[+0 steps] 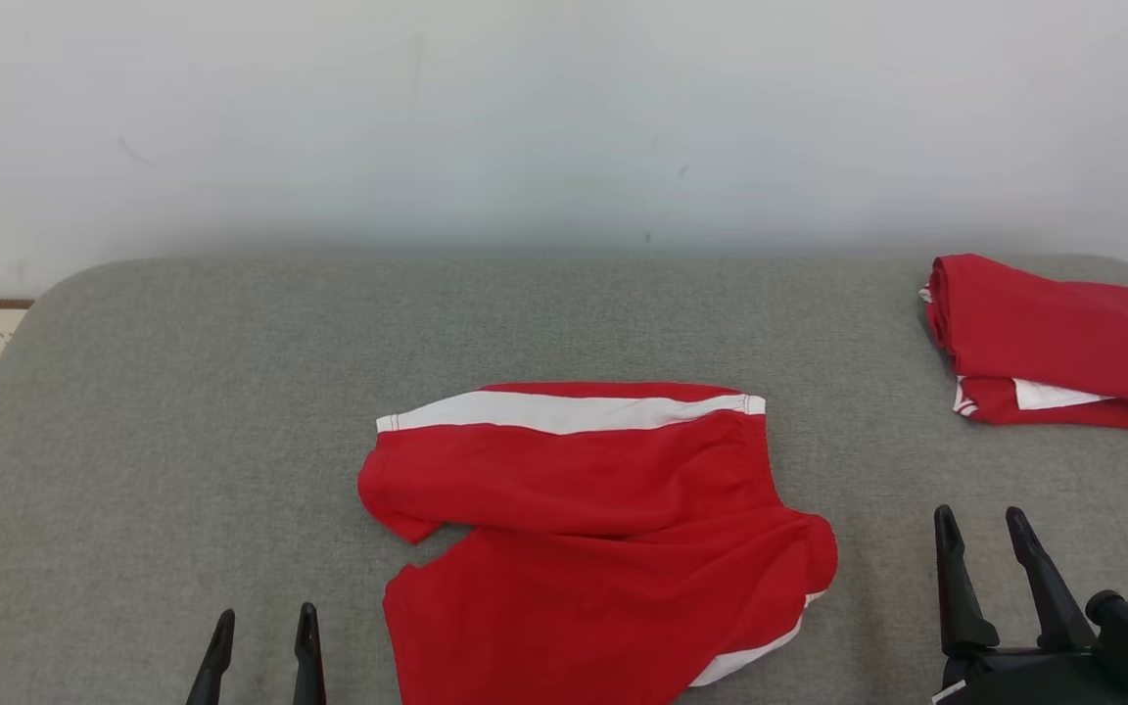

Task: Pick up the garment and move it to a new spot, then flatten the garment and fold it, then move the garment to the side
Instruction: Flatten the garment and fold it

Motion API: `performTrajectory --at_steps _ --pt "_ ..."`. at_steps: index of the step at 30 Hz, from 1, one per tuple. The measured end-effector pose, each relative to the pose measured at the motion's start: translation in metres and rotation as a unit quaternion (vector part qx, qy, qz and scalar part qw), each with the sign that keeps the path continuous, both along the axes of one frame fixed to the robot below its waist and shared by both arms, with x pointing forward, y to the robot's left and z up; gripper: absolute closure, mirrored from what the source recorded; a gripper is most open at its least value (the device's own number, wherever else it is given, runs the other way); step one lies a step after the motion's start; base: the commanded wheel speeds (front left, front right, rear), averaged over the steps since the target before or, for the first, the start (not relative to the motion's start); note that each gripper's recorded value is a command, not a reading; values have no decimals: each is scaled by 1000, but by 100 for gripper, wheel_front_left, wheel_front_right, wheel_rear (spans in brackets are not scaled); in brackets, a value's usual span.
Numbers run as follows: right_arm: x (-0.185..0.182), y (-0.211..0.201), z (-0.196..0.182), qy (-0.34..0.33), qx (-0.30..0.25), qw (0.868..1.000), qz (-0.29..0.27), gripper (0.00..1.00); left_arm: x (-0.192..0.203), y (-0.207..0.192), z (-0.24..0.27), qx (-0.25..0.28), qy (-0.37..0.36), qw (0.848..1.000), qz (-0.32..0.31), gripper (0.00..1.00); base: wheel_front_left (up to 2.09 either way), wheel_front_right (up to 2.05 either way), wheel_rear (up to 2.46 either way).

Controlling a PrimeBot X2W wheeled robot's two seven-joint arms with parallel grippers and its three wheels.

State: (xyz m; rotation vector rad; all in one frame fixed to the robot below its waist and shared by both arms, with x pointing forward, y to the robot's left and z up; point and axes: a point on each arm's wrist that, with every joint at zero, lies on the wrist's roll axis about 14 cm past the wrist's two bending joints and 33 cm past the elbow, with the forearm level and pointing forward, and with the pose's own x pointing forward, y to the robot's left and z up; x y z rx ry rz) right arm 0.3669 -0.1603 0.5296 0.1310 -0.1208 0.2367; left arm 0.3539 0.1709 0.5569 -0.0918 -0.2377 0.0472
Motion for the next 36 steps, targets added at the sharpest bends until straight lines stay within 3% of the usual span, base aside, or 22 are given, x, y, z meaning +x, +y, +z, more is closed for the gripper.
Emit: performTrajectory --at_steps 15,36 --pt "-13 -8 9 -24 -13 999 -33 0 10 -11 -10 48 15 998 -27 0 0 0 0" --pt "-17 -9 2 -13 -14 999 -38 0 18 -12 -6 45 8 999 -25 0 0 0 0"
